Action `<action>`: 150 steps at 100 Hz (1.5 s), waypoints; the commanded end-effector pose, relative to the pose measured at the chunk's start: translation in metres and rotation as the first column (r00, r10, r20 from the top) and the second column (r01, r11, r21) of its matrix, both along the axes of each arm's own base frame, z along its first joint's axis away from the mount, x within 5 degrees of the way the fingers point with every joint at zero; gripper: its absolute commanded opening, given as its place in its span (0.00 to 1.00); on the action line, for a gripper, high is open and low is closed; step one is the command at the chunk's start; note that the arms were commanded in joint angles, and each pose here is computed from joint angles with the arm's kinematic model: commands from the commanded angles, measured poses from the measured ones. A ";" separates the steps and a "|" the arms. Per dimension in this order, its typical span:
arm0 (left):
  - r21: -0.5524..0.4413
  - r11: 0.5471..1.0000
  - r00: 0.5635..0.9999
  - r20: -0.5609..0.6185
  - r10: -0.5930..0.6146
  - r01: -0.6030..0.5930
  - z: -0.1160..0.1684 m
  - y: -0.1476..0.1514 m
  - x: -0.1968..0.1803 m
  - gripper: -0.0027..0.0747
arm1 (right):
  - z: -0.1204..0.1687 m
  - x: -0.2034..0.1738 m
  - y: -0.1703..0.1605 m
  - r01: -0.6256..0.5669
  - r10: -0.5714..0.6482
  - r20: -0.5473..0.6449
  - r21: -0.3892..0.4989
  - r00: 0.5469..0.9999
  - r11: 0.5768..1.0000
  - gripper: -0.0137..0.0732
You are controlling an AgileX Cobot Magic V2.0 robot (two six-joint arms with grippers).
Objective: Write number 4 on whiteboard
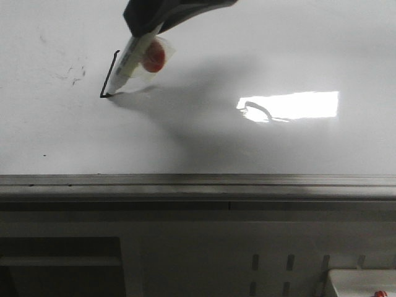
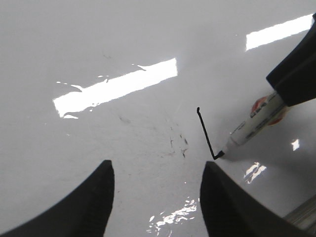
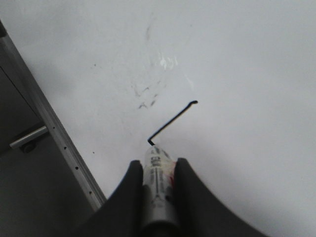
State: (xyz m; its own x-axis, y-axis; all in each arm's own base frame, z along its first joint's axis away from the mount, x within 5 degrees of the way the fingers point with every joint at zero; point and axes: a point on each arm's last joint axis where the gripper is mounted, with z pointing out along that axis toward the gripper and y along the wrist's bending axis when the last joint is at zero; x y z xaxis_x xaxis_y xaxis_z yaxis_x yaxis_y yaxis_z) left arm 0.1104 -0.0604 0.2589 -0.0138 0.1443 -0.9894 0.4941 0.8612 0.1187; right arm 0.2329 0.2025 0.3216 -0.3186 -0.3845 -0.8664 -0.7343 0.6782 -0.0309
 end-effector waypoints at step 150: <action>0.037 0.998 0.989 0.139 -0.053 0.048 0.017 -0.005 -0.001 0.51 | 0.005 -0.018 -0.006 -0.015 0.015 -0.007 0.033 1.000 0.999 0.08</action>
State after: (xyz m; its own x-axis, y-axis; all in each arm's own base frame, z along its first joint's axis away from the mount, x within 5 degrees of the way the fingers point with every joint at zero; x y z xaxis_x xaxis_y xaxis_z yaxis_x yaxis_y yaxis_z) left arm 0.1101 -0.0609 0.2587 0.0116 0.1899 -0.9817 0.5006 0.8488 0.1701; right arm 0.2152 0.1987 0.3005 -0.4144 -0.4058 -0.8146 -0.7456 0.6646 0.0482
